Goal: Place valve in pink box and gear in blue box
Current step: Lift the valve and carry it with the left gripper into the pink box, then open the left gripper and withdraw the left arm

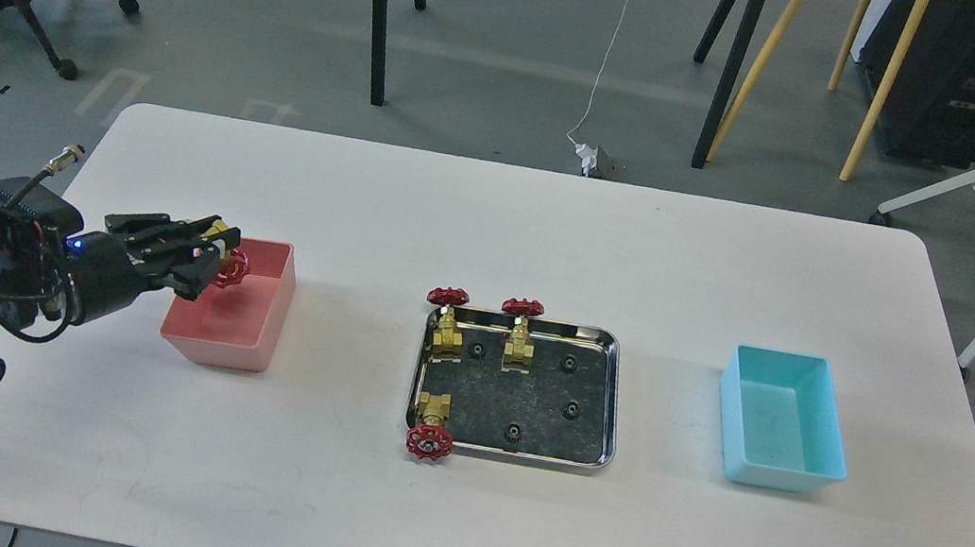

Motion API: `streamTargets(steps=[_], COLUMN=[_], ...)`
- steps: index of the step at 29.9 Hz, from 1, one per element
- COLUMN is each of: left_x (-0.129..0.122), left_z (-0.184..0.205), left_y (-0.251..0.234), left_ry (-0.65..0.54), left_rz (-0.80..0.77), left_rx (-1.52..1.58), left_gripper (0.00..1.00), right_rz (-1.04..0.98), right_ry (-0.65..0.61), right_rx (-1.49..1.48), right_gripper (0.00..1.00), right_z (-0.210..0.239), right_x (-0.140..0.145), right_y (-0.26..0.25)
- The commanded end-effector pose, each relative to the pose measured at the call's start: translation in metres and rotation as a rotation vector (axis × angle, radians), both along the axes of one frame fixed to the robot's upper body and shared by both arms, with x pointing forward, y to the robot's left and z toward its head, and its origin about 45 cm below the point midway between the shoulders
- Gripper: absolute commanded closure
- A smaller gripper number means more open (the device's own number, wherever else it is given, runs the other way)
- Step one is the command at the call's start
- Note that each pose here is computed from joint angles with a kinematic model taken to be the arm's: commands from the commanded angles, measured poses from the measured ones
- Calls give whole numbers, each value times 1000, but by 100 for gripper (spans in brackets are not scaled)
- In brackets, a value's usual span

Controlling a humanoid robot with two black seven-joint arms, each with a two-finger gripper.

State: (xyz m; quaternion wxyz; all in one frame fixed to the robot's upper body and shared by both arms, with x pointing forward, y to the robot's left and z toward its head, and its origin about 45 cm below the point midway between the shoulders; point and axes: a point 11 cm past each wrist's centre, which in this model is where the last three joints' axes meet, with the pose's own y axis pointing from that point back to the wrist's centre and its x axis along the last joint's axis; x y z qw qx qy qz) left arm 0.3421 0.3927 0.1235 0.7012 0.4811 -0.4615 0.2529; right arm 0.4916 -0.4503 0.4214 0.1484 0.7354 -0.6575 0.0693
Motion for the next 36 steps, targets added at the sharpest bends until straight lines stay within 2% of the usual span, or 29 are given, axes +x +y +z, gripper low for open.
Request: streamTargets(steps=[1,5,9,18,24,26,30,36], left_x=[-6,-6,-4,-1,9,23,71,133], left_z=[-15,-22,-23,-19,-8,6,73,201], left_y=[-12,-27,-31,-26,-20,-21,-11,22], left_ry=[19,29,30,33,11,-22,-123,-98], left_rz=[-2,-8,-6,54,112,144,250,421], left_rx=[-29,-61,-71,-120,-174,-221,-380,-854], left_gripper=[80,78,71,43,31,22,13,7], right_rz=[-3,-18,-19,-9,-3,8,59,295], right_ry=[1,12,18,23,40,45,62,136], right_rx=[-1,-6,-18,-15,-33,-30,-27,-127], right_gripper=[1,1,1,1,1,1,1,1], right_z=[0,-7,-8,-12,-17,-20,-27,-39], right_x=[0,4,5,7,8,10,11,14], right_y=[-1,-2,-1,4,7,13,26,82])
